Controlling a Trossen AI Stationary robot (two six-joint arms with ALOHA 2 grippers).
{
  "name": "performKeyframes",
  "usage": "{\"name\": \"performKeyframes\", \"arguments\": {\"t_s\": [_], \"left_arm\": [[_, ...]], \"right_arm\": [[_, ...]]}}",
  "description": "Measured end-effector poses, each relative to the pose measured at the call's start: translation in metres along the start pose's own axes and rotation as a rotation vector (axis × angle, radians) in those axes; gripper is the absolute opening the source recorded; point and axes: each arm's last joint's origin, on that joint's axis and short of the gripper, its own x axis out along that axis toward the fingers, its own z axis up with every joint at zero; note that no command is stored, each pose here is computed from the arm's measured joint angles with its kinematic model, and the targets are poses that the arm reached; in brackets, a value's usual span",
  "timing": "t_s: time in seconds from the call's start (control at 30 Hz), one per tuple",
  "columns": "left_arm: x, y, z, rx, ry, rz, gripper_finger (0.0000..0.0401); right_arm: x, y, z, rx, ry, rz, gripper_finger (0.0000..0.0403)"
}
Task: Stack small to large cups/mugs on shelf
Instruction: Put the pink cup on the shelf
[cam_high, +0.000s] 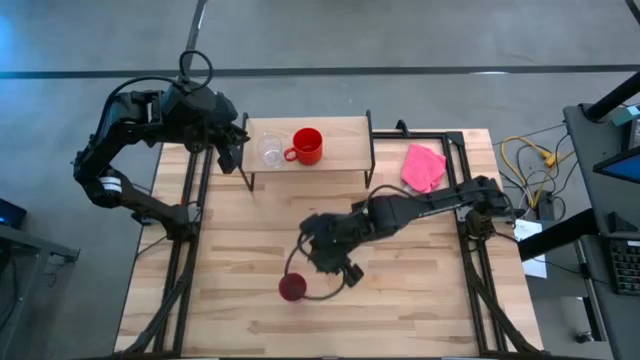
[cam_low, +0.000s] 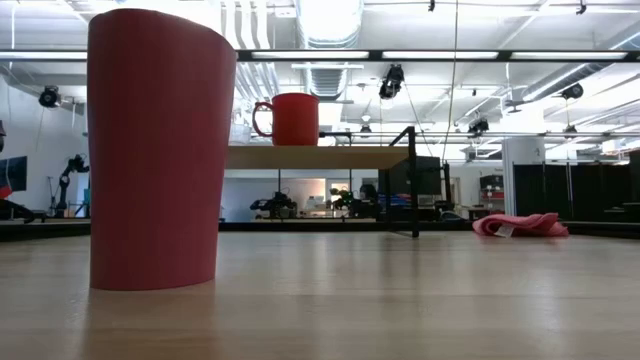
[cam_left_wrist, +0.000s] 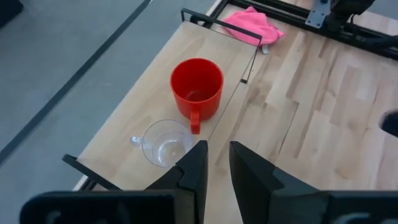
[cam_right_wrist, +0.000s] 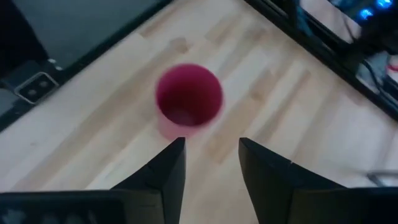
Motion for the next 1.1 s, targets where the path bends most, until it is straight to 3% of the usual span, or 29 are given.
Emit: {"name": "performKeyframes", "arguments": {"t_s": [0.4,0.87,1.1], "left_arm": [[0.01,-0.002,0.004,0.025,0.025,0.014,0.0052],[-0.015,0.006,-0.007,0.005,-0.028,0.04,0.0052],[-0.019,0.007,-0.009,0.003,-0.038,0.04,0.0052]], "right_arm": [[0.061,0.008,0.015,-0.087,0.008,0.097,0.0135],[0.096,0.007,0.012,-0.07,0.071,0.135,0.0133],[0.099,0.015,0.013,-0.071,0.077,0.148,0.0133]]}}
